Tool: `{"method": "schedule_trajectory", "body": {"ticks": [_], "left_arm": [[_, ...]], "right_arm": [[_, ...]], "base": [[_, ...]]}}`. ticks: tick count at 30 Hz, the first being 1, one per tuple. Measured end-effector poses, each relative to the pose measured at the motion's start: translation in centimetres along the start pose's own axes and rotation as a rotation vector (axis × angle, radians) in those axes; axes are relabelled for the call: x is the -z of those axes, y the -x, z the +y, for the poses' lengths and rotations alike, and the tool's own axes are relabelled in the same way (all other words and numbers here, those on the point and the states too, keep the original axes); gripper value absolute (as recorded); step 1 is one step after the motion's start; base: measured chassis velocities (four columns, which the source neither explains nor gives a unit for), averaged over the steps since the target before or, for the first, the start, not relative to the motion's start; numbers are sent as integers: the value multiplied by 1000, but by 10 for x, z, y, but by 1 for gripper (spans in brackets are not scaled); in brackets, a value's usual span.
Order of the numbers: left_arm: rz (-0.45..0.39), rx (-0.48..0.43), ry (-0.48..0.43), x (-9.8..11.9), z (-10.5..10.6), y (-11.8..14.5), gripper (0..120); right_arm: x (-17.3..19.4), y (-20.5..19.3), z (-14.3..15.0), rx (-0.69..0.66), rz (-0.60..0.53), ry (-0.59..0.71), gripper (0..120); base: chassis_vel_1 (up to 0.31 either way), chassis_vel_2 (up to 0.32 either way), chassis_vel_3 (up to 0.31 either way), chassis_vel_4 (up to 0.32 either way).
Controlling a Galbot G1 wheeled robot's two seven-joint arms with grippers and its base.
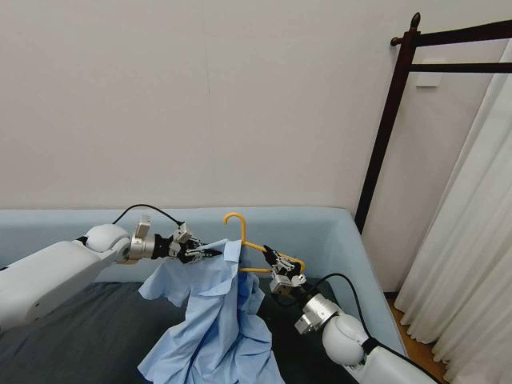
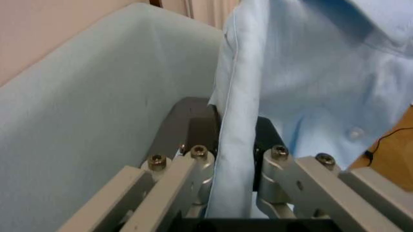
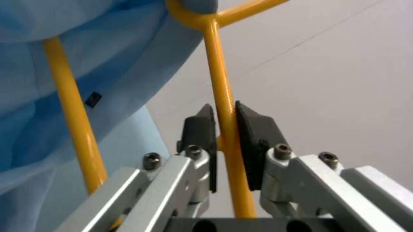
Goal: Pick up the clothes from the sofa and hang them on the clothes hanger.
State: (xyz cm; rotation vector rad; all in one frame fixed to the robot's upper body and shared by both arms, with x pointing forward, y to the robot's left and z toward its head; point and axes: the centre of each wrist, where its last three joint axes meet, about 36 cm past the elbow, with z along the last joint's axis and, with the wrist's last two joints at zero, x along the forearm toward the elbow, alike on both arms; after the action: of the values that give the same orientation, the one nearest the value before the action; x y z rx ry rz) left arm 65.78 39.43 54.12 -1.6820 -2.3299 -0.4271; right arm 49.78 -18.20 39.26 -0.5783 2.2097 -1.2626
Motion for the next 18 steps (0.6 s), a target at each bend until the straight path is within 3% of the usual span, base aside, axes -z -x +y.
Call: {"method": "schedule_trajectory", "body": {"ticks": [7,12,18], "left_arm": [[-1,19,-2,-7,-2,-9,1],[-31,41,5,2,1,-15,1],[-81,57,25,22,3,-29,1]], "right_arm": [[17,-21,6,-8,-6,62,40],[25,-54,17,-14,35,152,56],[18,-90,61,28,262,380,80]], "base": [[0,0,0,0],[0,0,0,0],[0,0,0,0]]}}
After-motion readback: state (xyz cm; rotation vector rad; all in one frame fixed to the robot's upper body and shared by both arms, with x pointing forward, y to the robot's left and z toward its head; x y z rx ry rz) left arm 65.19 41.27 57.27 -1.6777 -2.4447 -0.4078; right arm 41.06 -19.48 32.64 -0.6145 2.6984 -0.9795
